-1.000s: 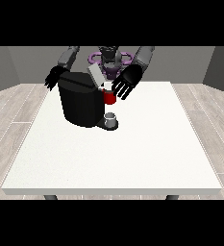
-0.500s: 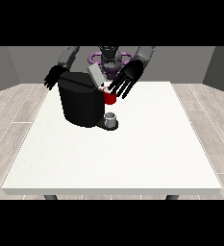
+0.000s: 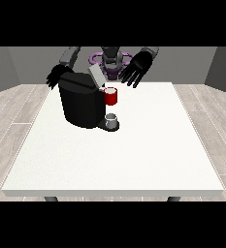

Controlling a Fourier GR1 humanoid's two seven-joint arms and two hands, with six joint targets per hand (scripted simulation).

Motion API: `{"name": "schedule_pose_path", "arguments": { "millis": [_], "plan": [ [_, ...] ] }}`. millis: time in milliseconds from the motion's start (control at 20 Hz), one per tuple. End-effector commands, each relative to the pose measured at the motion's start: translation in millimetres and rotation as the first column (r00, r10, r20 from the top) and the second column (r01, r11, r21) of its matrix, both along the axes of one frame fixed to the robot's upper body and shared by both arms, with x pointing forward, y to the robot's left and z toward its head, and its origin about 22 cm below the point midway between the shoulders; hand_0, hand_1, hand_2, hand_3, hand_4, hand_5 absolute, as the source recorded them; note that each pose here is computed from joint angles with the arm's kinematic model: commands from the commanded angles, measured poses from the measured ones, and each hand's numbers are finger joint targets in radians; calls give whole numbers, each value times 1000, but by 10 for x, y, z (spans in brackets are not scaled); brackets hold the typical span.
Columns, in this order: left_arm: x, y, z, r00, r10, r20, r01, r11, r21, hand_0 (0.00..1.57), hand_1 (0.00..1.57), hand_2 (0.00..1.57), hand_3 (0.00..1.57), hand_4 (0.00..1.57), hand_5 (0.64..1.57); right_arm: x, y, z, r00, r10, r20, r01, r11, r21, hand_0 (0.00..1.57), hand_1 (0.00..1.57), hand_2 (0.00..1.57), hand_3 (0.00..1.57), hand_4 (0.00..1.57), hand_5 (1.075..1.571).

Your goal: Insert the coffee pod into the coffee machine and close the lid

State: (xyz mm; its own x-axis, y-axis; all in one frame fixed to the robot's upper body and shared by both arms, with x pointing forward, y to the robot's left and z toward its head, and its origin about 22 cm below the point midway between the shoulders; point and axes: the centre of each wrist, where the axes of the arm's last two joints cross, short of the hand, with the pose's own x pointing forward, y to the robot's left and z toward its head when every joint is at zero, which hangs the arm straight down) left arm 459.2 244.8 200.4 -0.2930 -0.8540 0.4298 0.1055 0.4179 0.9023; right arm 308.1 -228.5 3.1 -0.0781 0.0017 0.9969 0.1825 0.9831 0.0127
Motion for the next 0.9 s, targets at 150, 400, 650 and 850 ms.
{"name": "schedule_pose_path", "arguments": {
  "millis": [150,400,650,850],
  "plan": [
    [-67,-16,-533,993,7,-121,-49,938,-344,0,0,0,0,0,1571,-222,-330,-243,995,-43,-94,46,998,30,0,0,0,0,434,1571],
    [-324,134,-1305,984,-15,-180,-100,784,-613,0,0,0,0,237,1571,-507,-408,-459,983,-98,-155,103,994,23,0,0,0,0,399,1571],
    [-607,154,-1857,964,-33,-265,-168,697,-698,0,0,0,0,0,1571,-608,-471,-445,988,-36,-150,26,997,-73,0,0,0,0,357,1571],
    [-816,88,-2202,936,-43,-348,-247,624,-742,0,0,0,0,227,1571,-389,-490,-87,992,40,-123,-43,999,-22,0,0,0,0,370,1571]
  ]
}}
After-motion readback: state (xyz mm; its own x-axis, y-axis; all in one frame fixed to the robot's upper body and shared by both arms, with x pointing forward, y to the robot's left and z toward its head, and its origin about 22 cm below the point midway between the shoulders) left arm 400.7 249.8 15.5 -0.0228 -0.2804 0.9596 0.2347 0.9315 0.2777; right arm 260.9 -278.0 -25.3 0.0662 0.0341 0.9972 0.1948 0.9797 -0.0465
